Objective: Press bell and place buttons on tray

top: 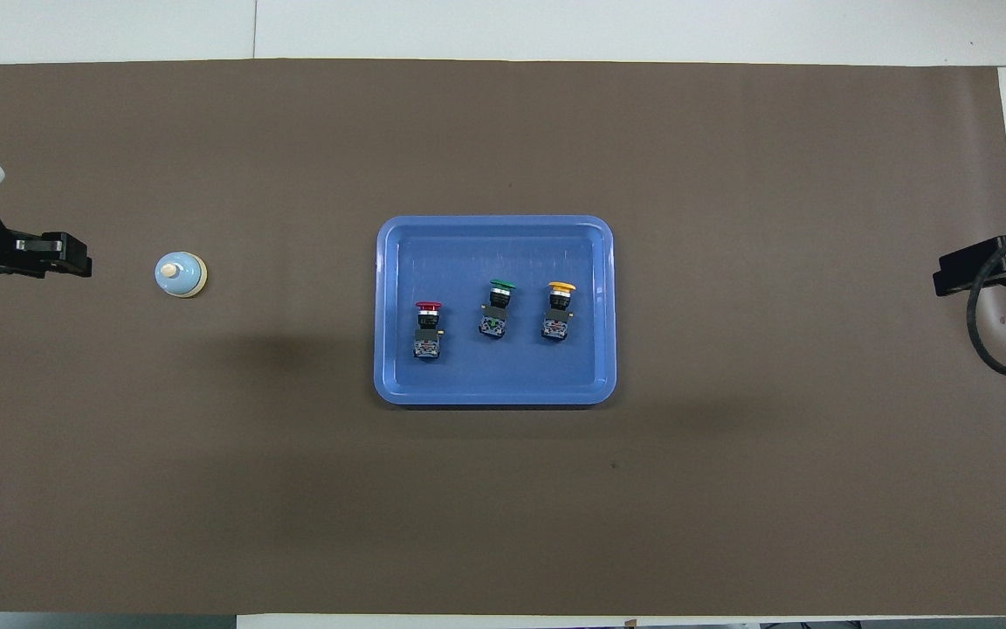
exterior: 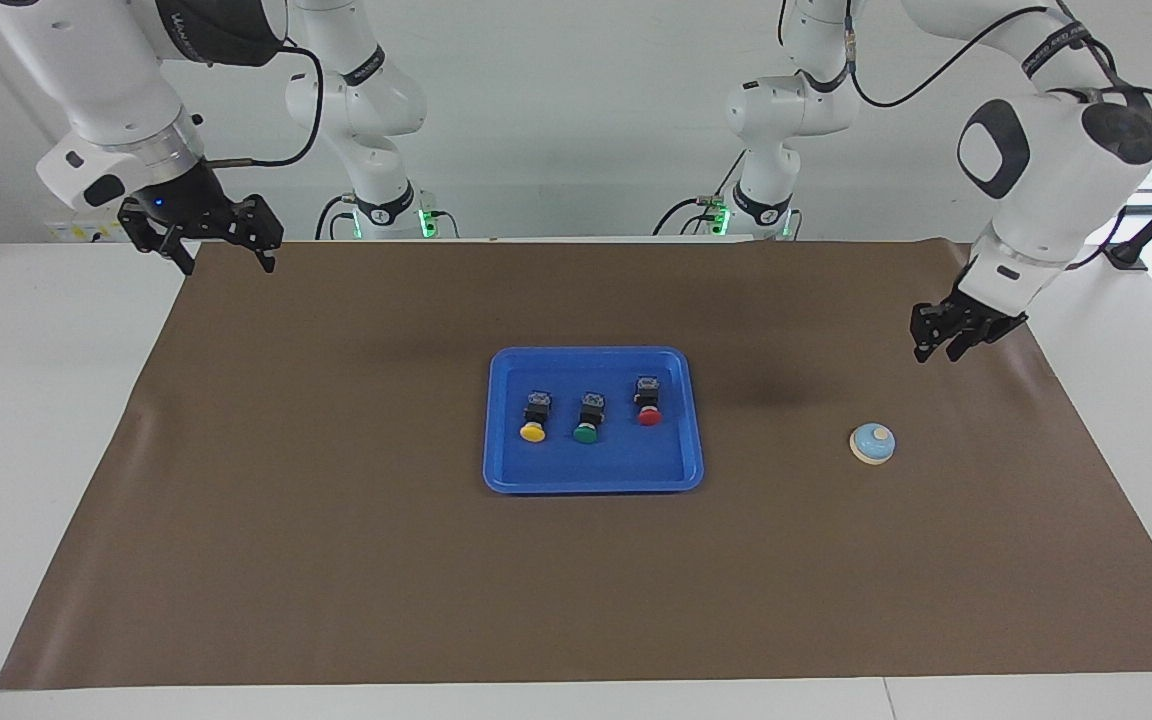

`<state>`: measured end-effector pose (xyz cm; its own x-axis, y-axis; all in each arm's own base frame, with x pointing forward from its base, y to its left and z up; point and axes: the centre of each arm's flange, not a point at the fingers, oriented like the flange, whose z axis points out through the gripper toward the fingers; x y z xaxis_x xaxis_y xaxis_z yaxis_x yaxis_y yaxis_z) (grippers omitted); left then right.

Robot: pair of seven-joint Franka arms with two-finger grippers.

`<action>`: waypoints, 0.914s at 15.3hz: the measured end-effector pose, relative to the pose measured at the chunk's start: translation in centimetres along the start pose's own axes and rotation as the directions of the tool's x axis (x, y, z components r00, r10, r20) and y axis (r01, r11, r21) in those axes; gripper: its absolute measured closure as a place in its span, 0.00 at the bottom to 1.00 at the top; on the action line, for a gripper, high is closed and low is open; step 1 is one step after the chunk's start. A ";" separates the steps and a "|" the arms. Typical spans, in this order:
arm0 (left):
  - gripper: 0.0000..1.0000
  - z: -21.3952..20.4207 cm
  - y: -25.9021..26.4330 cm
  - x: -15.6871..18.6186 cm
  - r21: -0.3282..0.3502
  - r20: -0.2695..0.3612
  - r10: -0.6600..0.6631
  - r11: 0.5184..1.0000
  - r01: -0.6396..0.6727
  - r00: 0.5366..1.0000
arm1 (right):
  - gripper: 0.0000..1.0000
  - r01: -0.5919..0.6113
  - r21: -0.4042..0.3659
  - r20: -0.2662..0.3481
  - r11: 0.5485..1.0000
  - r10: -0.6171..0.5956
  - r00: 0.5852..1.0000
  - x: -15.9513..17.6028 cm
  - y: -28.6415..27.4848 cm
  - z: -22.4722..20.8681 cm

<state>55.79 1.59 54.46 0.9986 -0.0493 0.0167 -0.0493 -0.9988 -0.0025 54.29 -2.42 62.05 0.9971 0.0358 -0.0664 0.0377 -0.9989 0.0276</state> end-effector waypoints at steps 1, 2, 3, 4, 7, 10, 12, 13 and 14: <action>0.16 -0.7 -0.1 -0.5 -0.001 0.011 -0.003 1.000 0.003 1.000 | 0.00 0.000 0.000 0.000 1.000 0.000 1.000 0.0 0.0 0.0; 0.06 -1.2 -0.1 -0.7 -0.002 0.019 -0.003 1.000 0.004 1.000 | 0.00 0.000 0.000 0.000 1.000 0.000 1.000 0.0 0.0 0.0; 0.00 -1.6 0.0 -0.8 -0.002 0.027 -0.002 1.000 0.002 1.000 | 0.00 0.000 0.000 0.000 1.000 0.000 1.000 0.0 0.0 0.0; 0.00 -1.9 0.2 -0.9 -0.003 0.042 0.002 1.000 -0.002 0.999 | 0.00 0.000 0.000 0.000 1.000 0.000 1.000 0.0 0.0 0.0; 0.00 -3.9 0.7 -1.0 -0.007 0.088 0.011 1.000 -0.011 0.996 | 0.00 0.000 0.000 0.000 1.000 0.000 1.000 0.0 0.0 0.0; 0.00 -4.5 0.8 -0.5 -0.008 0.094 0.014 1.000 -0.014 0.995 | 0.00 0.000 0.000 0.000 1.000 0.000 1.000 0.0 0.0 0.0; 0.00 -4.0 0.9 -0.3 -0.008 0.103 0.015 1.000 -0.015 0.995 | 0.00 0.000 0.000 0.000 1.000 0.000 1.000 0.0 0.0 0.0; 0.00 -3.9 0.9 -0.2 -0.009 0.105 0.017 1.000 -0.016 0.994 | 0.00 0.000 0.000 0.000 1.000 0.000 1.000 0.0 0.0 0.0; 0.00 -3.8 1.0 -0.2 -0.009 0.106 0.018 1.000 -0.018 0.994 | 0.00 0.000 0.000 0.000 1.000 0.000 1.000 0.0 0.0 0.0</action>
<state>55.48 0.57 58.30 0.9937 -0.0672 -0.0897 -0.0669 -0.9977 0.0062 54.29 -2.42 62.05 0.9971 0.0358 -0.0664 0.0377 -0.9989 0.0276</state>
